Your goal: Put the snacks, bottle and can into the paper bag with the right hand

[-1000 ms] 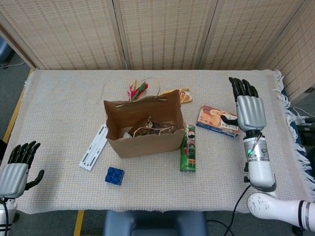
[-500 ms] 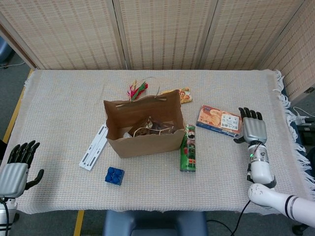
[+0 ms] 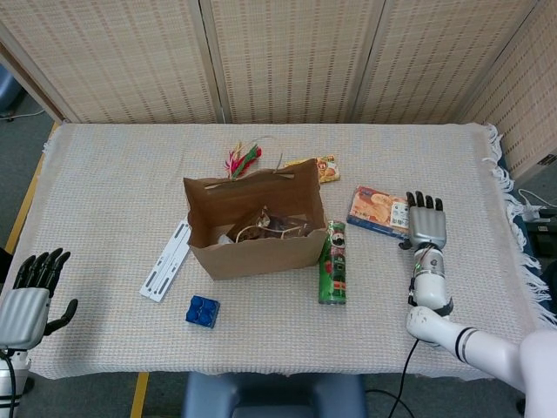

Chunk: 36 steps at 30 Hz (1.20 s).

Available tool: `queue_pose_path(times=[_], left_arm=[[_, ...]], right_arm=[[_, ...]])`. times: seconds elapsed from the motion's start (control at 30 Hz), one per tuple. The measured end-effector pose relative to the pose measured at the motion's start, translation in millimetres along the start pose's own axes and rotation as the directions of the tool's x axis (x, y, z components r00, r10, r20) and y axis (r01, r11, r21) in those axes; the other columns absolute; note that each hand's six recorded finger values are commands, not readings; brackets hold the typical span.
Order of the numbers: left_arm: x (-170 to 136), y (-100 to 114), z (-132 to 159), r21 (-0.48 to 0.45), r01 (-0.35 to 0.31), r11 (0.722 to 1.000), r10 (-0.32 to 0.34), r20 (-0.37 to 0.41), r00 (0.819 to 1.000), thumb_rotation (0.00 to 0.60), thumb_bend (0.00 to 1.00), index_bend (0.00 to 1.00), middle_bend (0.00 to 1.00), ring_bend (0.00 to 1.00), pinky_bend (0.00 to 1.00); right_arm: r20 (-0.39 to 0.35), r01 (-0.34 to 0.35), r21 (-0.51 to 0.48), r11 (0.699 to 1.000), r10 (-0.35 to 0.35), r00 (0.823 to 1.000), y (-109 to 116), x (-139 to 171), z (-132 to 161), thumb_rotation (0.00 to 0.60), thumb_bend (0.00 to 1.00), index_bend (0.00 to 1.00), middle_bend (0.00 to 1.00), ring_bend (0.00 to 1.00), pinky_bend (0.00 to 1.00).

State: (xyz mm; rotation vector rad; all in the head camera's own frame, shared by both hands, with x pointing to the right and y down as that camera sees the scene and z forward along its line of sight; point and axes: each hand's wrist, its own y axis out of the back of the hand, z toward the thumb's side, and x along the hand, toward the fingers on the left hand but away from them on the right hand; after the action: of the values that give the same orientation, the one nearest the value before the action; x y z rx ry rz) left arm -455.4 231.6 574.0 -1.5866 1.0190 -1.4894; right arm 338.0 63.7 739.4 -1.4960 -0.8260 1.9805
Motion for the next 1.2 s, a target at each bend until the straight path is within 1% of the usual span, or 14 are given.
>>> queue_pose_path(times=[0.3, 0.33, 0.4, 0.43, 0.47, 0.5, 0.53, 0.57, 0.63, 0.67, 0.77, 1.03, 1.13, 1.2], left_arm=[[0.7, 0.2, -0.3, -0.008, -0.002, 1.000, 0.002, 0.001, 1.000, 0.600, 0.37, 0.03, 0.00, 0.00, 0.00], [0.7, 0.2, -0.3, -0.008, -0.002, 1.000, 0.002, 0.001, 1.000, 0.600, 0.37, 0.03, 0.00, 0.00, 0.00], [0.9, 0.2, -0.4, -0.010, -0.002, 1.000, 0.002, 0.001, 1.000, 0.600, 0.37, 0.03, 0.00, 0.00, 0.00], [1.0, 0.2, -0.4, -0.011, -0.002, 1.000, 0.002, 0.001, 1.000, 0.600, 0.37, 0.03, 0.00, 0.00, 0.00], [1.2, 0.2, -0.5, -0.013, -0.001, 1.000, 0.001, 0.001, 1.000, 0.600, 0.37, 0.03, 0.00, 0.00, 0.00], [1.2, 0.2, -0.6, -0.014, -0.001, 1.000, 0.001, 0.002, 1.000, 0.600, 0.37, 0.03, 0.00, 0.00, 0.00], [1.3, 0.3, -0.6, -0.015, 0.000, 1.000, 0.000, 0.002, 1.000, 0.600, 0.37, 0.03, 0.00, 0.00, 0.00], [1.3, 0.3, -0.7, -0.015, 0.000, 1.000, 0.000, 0.003, 1.000, 0.600, 0.37, 0.03, 0.00, 0.00, 0.00], [1.0, 0.4, -0.6, -0.017, 0.000, 1.000, 0.001, 0.004, 1.000, 0.600, 0.37, 0.03, 0.00, 0.00, 0.00], [0.8, 0.5, -0.5, -0.018, -0.001, 1.000, 0.001, 0.005, 1.000, 0.600, 0.37, 0.03, 0.00, 0.00, 0.00], [0.5, 0.5, -0.3, -0.019, -0.001, 1.000, 0.001, 0.008, 1.000, 0.600, 0.37, 0.03, 0.00, 0.00, 0.00], [0.5, 0.4, -0.2, -0.018, 0.001, 1.000, -0.001, 0.010, 1.000, 0.600, 0.37, 0.03, 0.00, 0.00, 0.00], [-0.8, 0.7, 0.3, -0.018, 0.000, 1.000, 0.000, 0.016, 1.000, 0.600, 0.38, 0.03, 0.00, 0.00, 0.00], [-1.0, 0.7, 0.4, -0.017, 0.000, 1.000, 0.000, 0.017, 1.000, 0.600, 0.37, 0.03, 0.00, 0.00, 0.00]], right_arm=[[0.010, -0.056, -0.079, 0.995, 0.057, 0.998, -16.4, -22.5, 25.6, 0.600, 0.00, 0.00, 0.00, 0.00, 0.00], [0.011, -0.060, -0.085, 0.995, 0.061, 0.998, -17.9, -24.1, 27.8, 0.600, 0.00, 0.00, 0.00, 0.00, 0.01], [0.012, -0.066, -0.104, 0.992, 0.067, 0.998, -21.3, -27.3, 33.2, 0.600, 0.05, 0.00, 0.03, 0.02, 0.07], [0.011, -0.065, -0.114, 0.991, 0.067, 0.998, -22.6, -28.2, 35.5, 0.600, 0.11, 0.03, 0.11, 0.10, 0.17], [0.008, -0.060, -0.126, 0.990, 0.061, 0.998, -22.9, -29.0, 37.9, 0.600, 0.19, 0.12, 0.25, 0.26, 0.34], [0.003, -0.053, -0.133, 0.990, 0.054, 0.999, -22.4, -29.2, 39.8, 0.600, 0.23, 0.19, 0.33, 0.36, 0.45], [-0.003, -0.044, -0.140, 0.989, 0.044, 0.999, -21.6, -29.4, 41.8, 0.600, 0.27, 0.32, 0.45, 0.50, 0.59], [-0.012, -0.030, -0.150, 0.988, 0.028, 1.000, -19.9, -29.4, 44.2, 0.600, 0.30, 0.44, 0.54, 0.61, 0.69], [-0.027, -0.003, -0.165, 0.986, -0.001, 1.000, -16.3, -29.1, 46.9, 0.600, 0.31, 0.55, 0.61, 0.69, 0.76], [-0.037, 0.017, -0.175, 0.984, -0.024, 0.999, -13.1, -28.6, 47.8, 0.600, 0.32, 0.58, 0.63, 0.72, 0.78], [-0.052, 0.061, -0.215, 0.975, -0.074, 0.996, -4.1, -26.3, 45.2, 0.600, 0.33, 0.60, 0.65, 0.73, 0.79], [-0.067, 0.116, -0.319, 0.941, -0.144, 0.987, 24.6, -14.2, 33.6, 0.600, 0.34, 0.59, 0.65, 0.73, 0.79], [-0.078, 0.166, -0.362, 0.917, -0.208, 0.975, 50.3, -3.7, 28.4, 0.600, 0.34, 0.58, 0.65, 0.73, 0.79], [-0.103, 0.195, -0.395, 0.898, -0.254, 0.962, 71.9, 9.8, 29.3, 0.600, 0.34, 0.57, 0.65, 0.73, 0.79]])
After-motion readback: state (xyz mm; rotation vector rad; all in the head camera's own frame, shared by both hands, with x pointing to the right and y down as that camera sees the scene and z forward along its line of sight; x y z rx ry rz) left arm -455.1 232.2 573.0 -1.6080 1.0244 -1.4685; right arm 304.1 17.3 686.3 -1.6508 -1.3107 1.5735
